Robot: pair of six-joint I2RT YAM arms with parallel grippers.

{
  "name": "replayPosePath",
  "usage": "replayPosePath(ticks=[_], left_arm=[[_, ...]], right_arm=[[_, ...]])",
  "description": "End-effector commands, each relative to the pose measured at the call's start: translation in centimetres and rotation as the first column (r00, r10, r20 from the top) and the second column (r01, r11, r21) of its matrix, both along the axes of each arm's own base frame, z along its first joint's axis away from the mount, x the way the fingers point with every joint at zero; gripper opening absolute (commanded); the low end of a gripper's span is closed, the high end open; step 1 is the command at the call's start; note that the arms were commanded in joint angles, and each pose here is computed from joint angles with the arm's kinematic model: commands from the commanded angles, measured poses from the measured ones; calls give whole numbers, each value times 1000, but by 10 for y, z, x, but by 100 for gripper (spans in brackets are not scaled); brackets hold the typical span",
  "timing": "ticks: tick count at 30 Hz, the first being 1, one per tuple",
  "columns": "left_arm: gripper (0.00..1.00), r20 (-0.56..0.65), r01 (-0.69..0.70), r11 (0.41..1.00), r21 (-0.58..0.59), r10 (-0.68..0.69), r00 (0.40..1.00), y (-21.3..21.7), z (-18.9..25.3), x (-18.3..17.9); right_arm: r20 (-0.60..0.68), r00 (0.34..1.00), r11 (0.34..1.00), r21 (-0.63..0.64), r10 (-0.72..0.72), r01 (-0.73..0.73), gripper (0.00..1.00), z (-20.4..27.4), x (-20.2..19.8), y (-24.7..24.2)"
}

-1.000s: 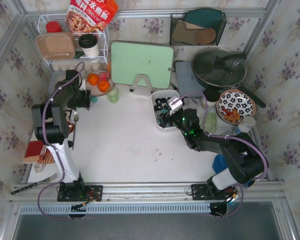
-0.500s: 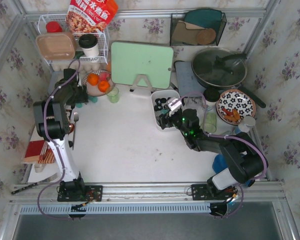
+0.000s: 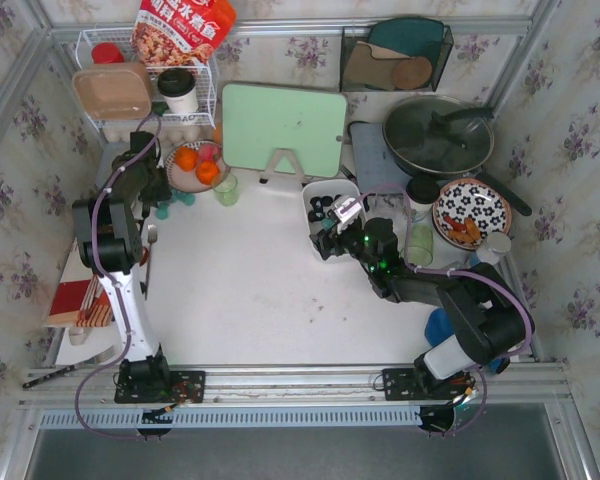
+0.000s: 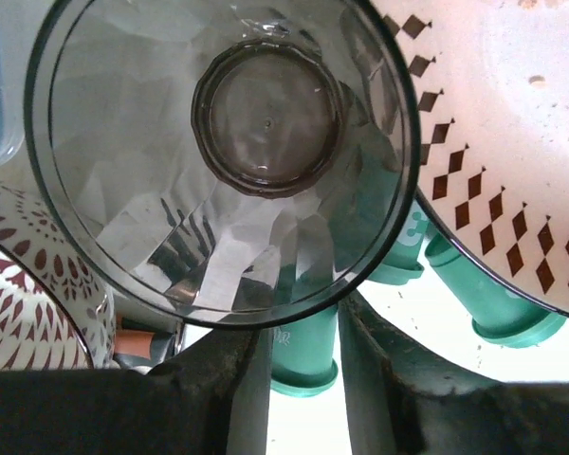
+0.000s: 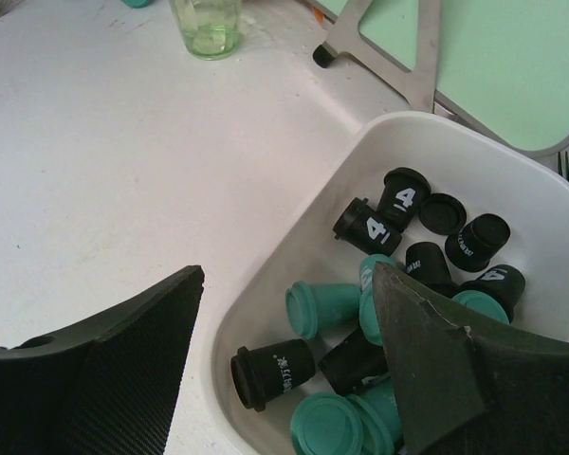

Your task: Mix the coffee capsules in the storage basket

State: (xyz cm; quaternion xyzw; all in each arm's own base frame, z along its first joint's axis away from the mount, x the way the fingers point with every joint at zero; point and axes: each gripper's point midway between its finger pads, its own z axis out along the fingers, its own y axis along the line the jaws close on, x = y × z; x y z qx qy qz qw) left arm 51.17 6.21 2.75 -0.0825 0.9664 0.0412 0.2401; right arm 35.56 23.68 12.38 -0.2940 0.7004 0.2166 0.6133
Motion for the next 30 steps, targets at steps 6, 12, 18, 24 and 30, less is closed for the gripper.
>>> replayPosePath(ticks=[6,12,18,24,30], left_arm=[[40,-76,-96,995,-12,95,993,-3,-1,-38],[43,-124,-148,988,-35,143,982,-8,-4,-50],[25,-180,-168,984,-59,155,971,-14,-12,-61],[21,-135,-160,976,-146,141,981,-31,4,-66],[21,23,-62,960,-274,71,997,-76,42,-78]], right_arm=[[38,999,999,31,22,-23,79,12,0,5],[44,999,999,38,28,-29,79,16,-2,5],[53,998,999,41,28,-30,79,19,-2,5],[66,997,998,49,26,-30,79,22,-3,4],[189,978,994,46,92,-103,78,34,-17,8]])
